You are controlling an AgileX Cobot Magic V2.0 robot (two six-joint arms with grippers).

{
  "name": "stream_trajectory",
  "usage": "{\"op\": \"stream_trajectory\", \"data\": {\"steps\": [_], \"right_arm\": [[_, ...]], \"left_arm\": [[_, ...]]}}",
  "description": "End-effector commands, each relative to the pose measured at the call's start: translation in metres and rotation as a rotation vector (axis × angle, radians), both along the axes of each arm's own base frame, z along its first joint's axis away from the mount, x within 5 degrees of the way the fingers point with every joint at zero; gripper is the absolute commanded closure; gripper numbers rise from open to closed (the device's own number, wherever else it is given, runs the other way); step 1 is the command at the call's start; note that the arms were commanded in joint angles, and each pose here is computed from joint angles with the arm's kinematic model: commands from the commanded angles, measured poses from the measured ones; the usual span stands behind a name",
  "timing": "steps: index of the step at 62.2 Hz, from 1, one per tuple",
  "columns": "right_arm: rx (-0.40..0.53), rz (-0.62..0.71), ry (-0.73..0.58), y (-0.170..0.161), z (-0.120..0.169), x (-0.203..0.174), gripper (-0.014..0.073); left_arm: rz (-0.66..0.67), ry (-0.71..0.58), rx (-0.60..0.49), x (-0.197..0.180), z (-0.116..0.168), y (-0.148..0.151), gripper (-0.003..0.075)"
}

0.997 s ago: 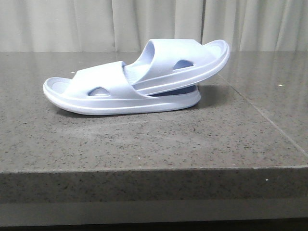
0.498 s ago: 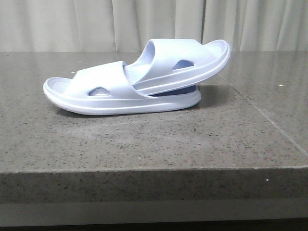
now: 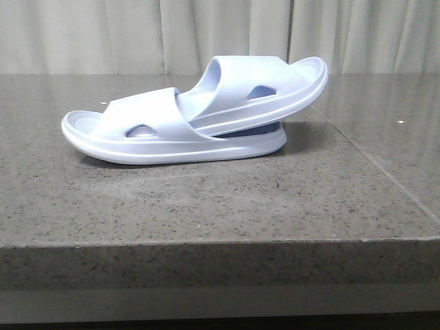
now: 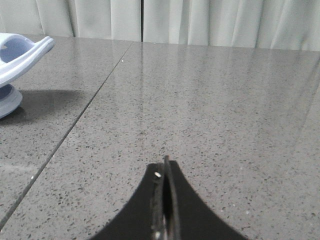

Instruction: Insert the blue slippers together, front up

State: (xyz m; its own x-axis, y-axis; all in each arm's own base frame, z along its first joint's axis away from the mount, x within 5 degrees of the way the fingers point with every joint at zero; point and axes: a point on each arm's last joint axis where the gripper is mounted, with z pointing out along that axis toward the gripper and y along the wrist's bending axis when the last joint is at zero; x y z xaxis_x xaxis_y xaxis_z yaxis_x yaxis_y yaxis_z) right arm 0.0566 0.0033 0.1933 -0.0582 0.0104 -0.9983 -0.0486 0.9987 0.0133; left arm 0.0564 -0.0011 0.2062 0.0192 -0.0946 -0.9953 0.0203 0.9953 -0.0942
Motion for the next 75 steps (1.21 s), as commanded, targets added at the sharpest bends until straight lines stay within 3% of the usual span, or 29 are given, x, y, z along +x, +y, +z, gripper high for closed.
{"op": "stream_trajectory", "data": {"steps": [1,21,33,75], "right_arm": [[-0.004,-0.017,-0.120,-0.0014,0.0115,-0.0015,0.0713],[0.038,-0.017,-0.124,-0.0014,0.0120,-0.0016,0.0713],[0.061,-0.026,-0.192,-0.0024,0.0182,-0.0022,0.0713],[0.061,-0.033,-0.194,-0.0028,0.0183,-0.0022,0.0713]], "left_arm": [[-0.001,-0.096,-0.014,-0.0017,0.0069,0.0002,0.0741],[-0.001,-0.096,-0.014,-0.0017,0.0069,0.0002,0.0741],[-0.001,-0.096,-0.014,-0.0017,0.0069,0.0002,0.0741],[-0.001,-0.096,-0.014,-0.0017,0.0069,0.0002,0.0741]]}}
